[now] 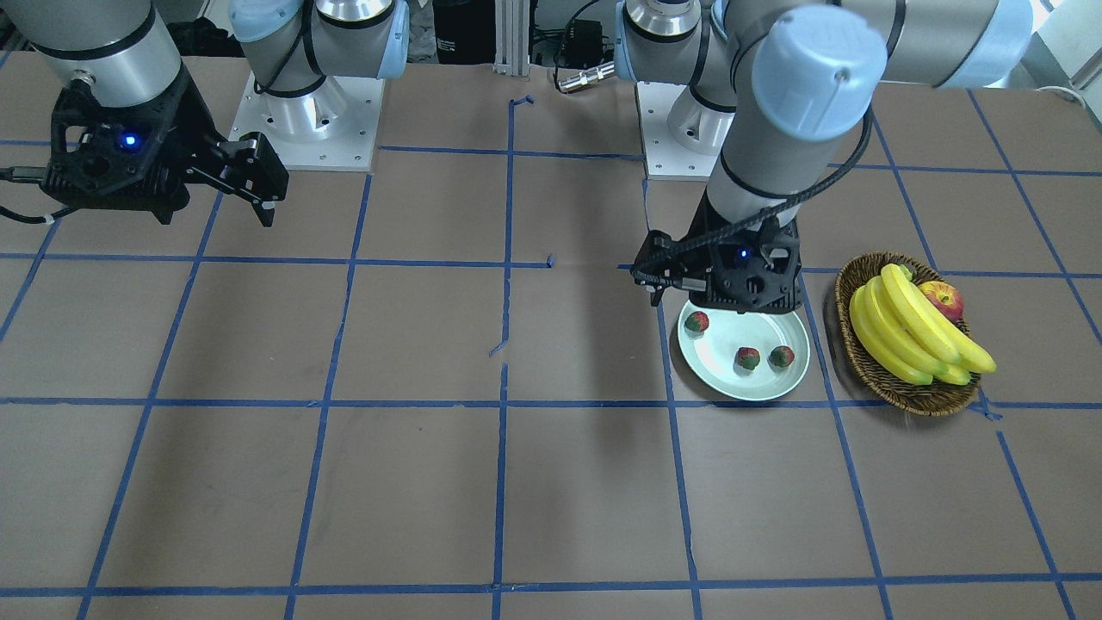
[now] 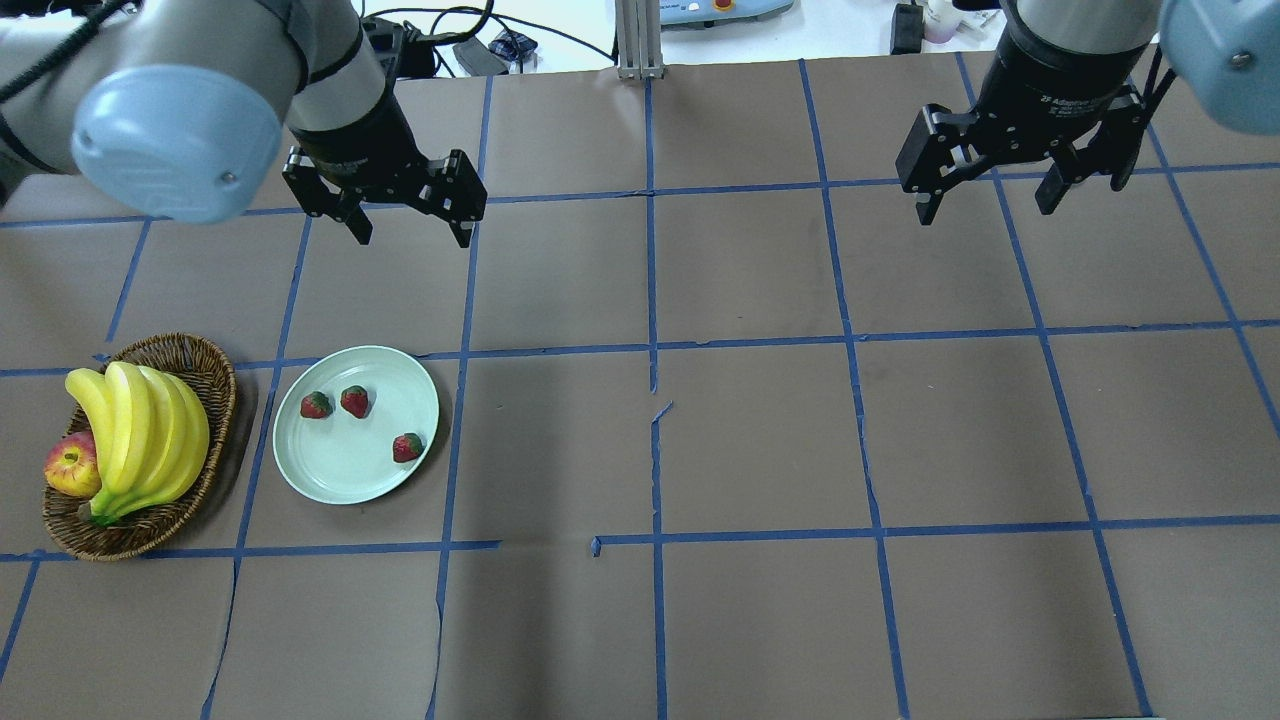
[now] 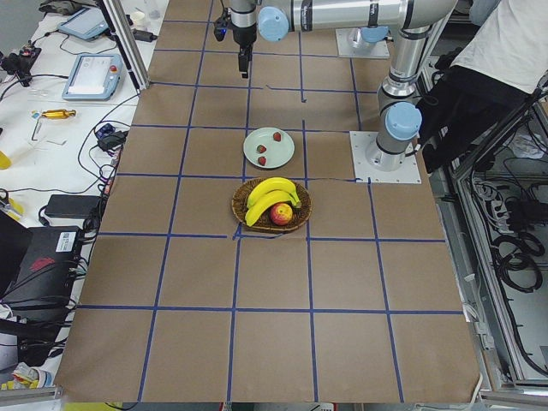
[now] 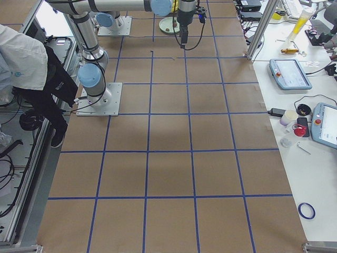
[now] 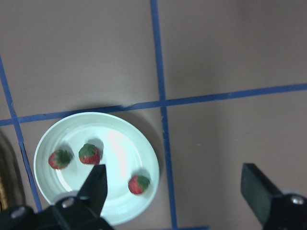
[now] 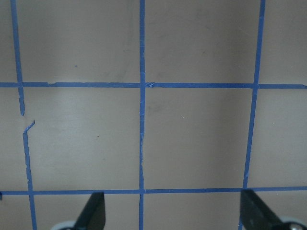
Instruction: Collect all strawberries into plate
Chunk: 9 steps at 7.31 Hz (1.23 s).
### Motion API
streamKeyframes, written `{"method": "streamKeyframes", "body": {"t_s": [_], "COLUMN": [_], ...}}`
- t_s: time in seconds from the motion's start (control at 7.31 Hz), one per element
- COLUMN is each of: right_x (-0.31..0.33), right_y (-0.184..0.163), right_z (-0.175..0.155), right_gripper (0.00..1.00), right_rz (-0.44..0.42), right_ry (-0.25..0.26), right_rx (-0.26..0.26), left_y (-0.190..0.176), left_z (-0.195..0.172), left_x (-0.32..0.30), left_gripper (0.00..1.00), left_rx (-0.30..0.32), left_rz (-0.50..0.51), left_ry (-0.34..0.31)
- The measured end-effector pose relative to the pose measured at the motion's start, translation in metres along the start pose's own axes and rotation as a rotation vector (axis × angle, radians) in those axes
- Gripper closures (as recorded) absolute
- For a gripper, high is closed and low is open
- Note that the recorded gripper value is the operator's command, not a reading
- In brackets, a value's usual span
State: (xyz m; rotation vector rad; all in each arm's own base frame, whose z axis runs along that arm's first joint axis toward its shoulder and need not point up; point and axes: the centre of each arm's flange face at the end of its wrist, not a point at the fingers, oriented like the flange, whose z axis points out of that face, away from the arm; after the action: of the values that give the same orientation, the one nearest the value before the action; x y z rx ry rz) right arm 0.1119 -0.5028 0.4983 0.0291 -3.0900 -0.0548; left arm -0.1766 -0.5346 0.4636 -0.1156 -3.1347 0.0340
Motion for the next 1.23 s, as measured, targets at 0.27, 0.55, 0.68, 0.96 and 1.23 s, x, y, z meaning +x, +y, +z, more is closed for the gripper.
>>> {"method": "streamKeyframes", "body": {"t_s": [0.27,0.55,0.68,0.96,1.23], "right_x": [0.0,-0.001,-0.001,-0.002,-0.003], "right_y": [0.0,-0.002,-0.001,-0.001,-0.001], "right_z": [-0.003,-0.009,-0.01,-0.013,-0.012], "right_gripper": [0.0,0.0,0.0,0.0,0.0], "right_rz": [0.004,0.004,0.003,0.001,-0.001], "right_ry": [-0.003,-0.004,-0.004,-0.004,-0.004], "right_rx": [0.008,0.026,0.033,0.044,0.044], "left_y": [0.002,0.004,0.006,0.014,0.019], "left_z": [-0.025,-0.026,-0.026,-0.026,-0.027], "left_x": [0.005,0.007,0.007,0.007,0.007], "left_gripper": [0.0,0.0,0.0,0.0,0.0], "left_rx": [0.062,0.073,0.064,0.019,-0.004], "left_rz": [-0.001,-0.001,-0.001,-0.001,-0.001], "left_ry": [0.007,0.005,0.001,-0.002,-0.003]}}
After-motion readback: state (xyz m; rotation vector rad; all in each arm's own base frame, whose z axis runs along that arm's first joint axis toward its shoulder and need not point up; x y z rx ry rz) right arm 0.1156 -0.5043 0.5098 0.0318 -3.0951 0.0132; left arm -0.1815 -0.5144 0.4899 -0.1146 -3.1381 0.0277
